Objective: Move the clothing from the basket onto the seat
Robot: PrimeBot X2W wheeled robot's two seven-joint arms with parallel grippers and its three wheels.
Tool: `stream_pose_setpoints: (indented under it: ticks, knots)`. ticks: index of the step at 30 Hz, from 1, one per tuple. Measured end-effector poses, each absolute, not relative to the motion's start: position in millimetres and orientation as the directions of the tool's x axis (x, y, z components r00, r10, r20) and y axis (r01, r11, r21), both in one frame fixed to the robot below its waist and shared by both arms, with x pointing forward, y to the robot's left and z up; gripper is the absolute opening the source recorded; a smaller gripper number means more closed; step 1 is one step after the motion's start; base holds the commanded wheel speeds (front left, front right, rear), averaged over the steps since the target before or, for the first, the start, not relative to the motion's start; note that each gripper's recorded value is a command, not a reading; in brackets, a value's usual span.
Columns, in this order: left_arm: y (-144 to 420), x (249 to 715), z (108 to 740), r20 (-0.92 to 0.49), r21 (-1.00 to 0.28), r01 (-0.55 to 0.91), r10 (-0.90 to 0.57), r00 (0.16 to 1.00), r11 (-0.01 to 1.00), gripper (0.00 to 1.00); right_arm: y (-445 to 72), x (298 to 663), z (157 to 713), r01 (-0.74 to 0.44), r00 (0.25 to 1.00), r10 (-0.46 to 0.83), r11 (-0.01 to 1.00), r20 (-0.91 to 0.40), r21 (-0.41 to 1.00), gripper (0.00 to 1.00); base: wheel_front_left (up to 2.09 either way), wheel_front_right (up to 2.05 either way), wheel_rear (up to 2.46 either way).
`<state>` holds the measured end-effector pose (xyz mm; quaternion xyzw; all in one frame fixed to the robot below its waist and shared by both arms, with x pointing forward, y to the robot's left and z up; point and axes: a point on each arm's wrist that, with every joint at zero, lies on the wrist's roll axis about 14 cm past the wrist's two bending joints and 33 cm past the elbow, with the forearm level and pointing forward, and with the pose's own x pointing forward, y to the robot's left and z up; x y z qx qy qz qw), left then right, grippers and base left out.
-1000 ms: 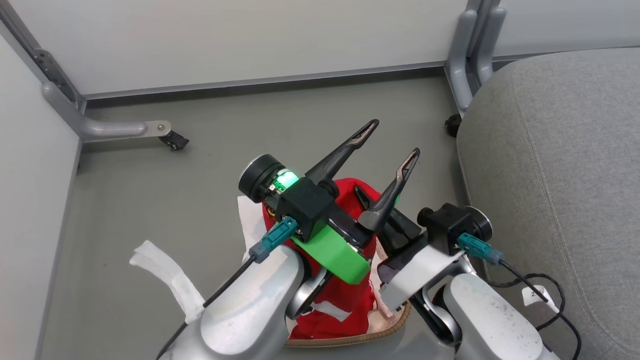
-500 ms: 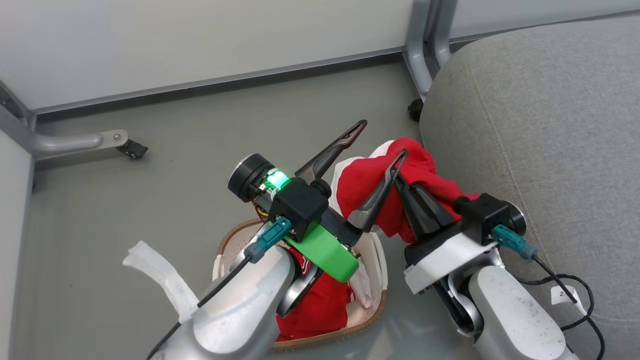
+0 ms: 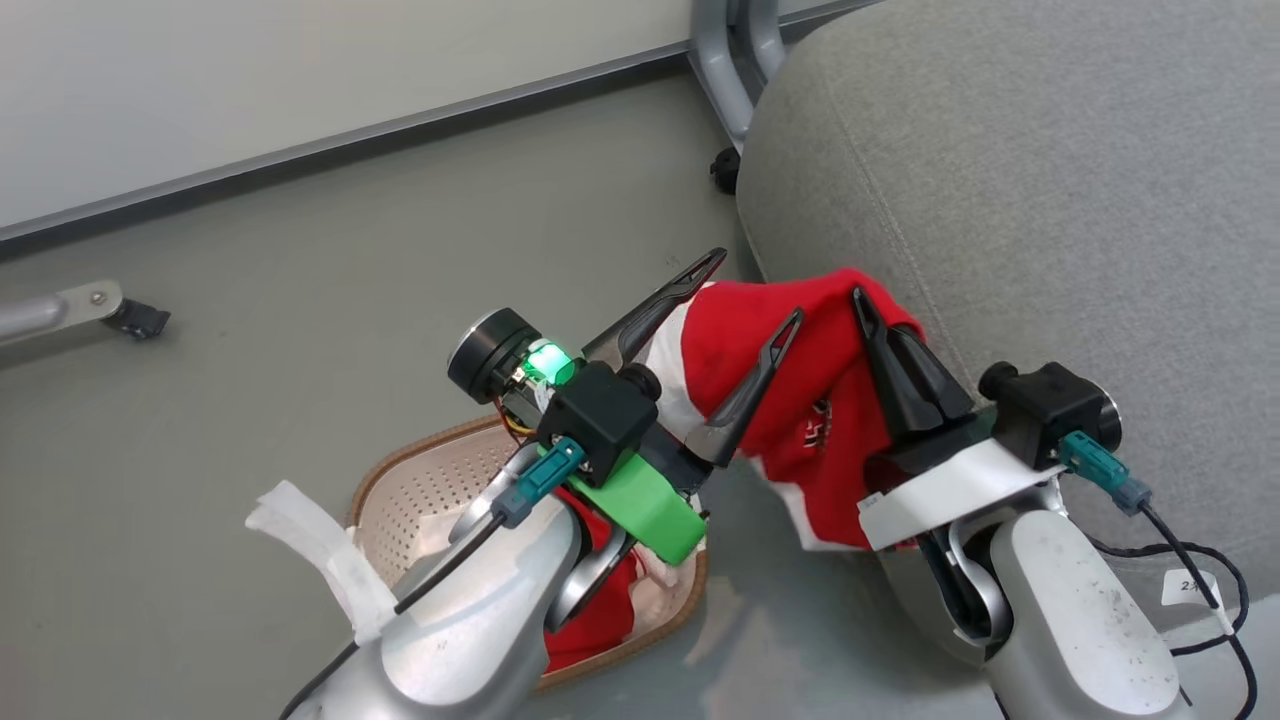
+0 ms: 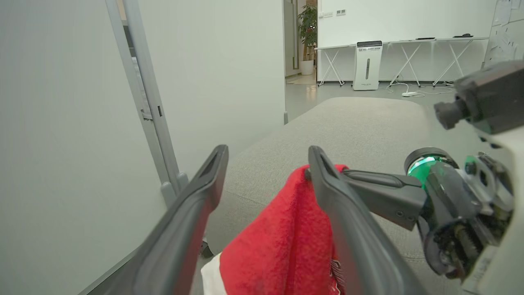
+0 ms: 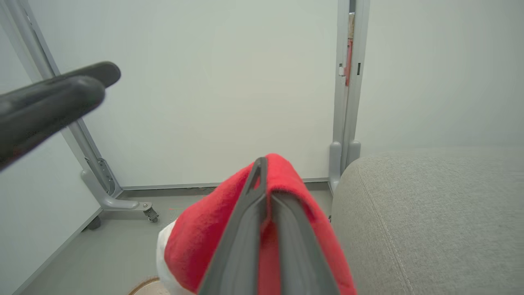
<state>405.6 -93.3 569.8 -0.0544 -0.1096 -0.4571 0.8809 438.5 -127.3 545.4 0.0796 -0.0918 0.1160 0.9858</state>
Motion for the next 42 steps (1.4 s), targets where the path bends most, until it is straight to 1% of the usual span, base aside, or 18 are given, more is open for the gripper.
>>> stream_pose_setpoints:
  ticks: [8,14,20,26,28,32,42]
  knots:
    - [-124,402,563,0.243,0.0,0.87,-0.844,0.479,0.493,1.0,-179,429,549,-0.101,0.976,0.074,0.987,0.207,0.124,0.0,0.0,0.0,0.0]
    - [-147,396,557,0.242,-0.016,0.904,-0.876,0.417,0.426,1.0,-220,415,544,0.019,0.981,-0.04,0.993,0.188,0.114,0.0,0.0,0.0,0.0]
    - [-158,393,551,0.239,-0.034,0.919,-0.89,0.389,0.393,1.0,-249,403,540,0.109,0.977,-0.126,0.989,0.174,0.103,0.0,0.0,0.0,0.0]
    - [-157,394,549,0.236,-0.033,0.92,-0.891,0.388,0.391,1.0,-262,400,545,0.147,0.969,-0.162,0.985,0.188,0.091,0.0,0.0,0.0,0.0]
    - [-156,396,548,0.234,-0.033,0.917,-0.889,0.393,0.397,1.0,-264,402,549,0.152,0.966,-0.167,0.984,0.199,0.088,0.0,0.0,0.0,0.0]
    - [-153,400,544,0.229,-0.038,0.913,-0.886,0.403,0.405,1.0,-272,415,571,0.163,0.949,-0.175,0.984,0.261,0.068,0.0,0.0,0.0,0.0]
    - [-146,421,527,0.214,-0.042,0.904,-0.88,0.424,0.425,1.0,-308,467,635,0.213,0.888,-0.182,0.977,0.423,-0.026,0.0,0.0,0.0,0.0]
